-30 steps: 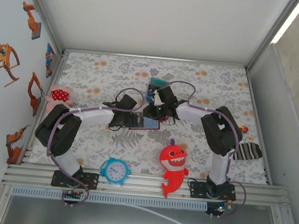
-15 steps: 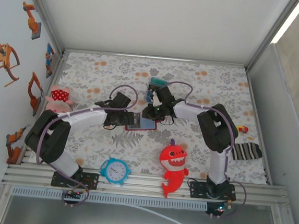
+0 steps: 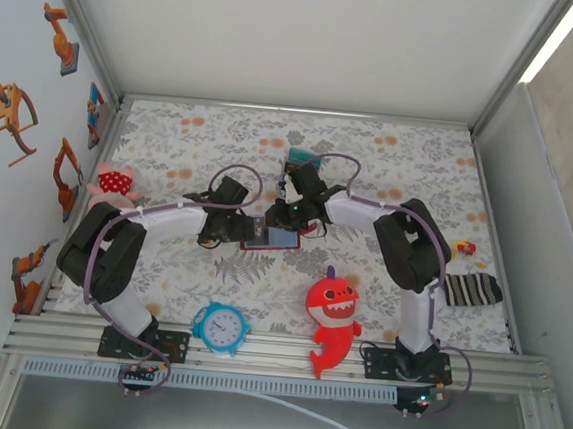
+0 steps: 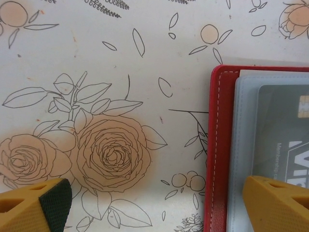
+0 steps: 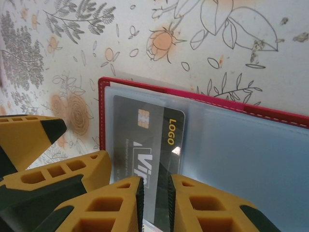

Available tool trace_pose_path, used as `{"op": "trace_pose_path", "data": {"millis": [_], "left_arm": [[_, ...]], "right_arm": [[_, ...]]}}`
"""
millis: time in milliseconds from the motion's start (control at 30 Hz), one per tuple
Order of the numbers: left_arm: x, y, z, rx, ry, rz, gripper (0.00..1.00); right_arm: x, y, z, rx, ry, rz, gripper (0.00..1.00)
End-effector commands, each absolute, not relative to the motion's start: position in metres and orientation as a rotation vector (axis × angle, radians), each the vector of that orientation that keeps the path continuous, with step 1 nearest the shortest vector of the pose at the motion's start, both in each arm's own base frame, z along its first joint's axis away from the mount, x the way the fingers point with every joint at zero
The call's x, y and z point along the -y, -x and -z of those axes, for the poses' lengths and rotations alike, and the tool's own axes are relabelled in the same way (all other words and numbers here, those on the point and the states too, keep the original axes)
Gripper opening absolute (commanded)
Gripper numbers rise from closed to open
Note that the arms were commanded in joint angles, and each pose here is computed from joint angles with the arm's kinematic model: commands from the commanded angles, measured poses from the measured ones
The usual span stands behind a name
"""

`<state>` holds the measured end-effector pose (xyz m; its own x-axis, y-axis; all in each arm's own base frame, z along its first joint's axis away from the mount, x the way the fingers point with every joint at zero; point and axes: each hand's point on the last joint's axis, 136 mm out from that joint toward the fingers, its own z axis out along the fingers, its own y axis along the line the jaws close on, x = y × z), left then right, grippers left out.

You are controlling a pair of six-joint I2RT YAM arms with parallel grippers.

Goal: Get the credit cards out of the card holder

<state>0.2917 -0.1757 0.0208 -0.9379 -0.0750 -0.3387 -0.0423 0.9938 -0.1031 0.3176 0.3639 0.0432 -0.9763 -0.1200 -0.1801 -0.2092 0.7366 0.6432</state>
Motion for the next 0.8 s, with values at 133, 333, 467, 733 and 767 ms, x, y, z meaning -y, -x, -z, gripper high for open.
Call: {"op": "trace_pose_path", "data": {"millis": [133,333,467,733,767], "left_arm": [[0.169,-0.279,-0.005,-2.844,0.054,0.093,0.92],[0.164,-0.272,0.004,-2.875,0.053,0.063,0.92],[0.163,-0.269,0.010,-2.895,0.047,0.047,0.91],[0.163,-0.263,0.020,-2.924,0.039,0.035,0.90],[0.163,-0.263,0.021,-2.926,0.040,0.034,0.90]], "right_arm": [[-0.366,-0.311,-0.026,-2.880,0.276,-1.007,0.22],[-0.365,-0.309,-0.016,-2.912,0.270,-0.991,0.24],[-0.363,-0.309,-0.013,-2.926,0.270,-0.965,0.25],[-0.379,-0.311,-0.023,-2.864,0.299,-1.101,0.24],[-0.382,-0.311,-0.026,-2.847,0.305,-1.126,0.24]]}}
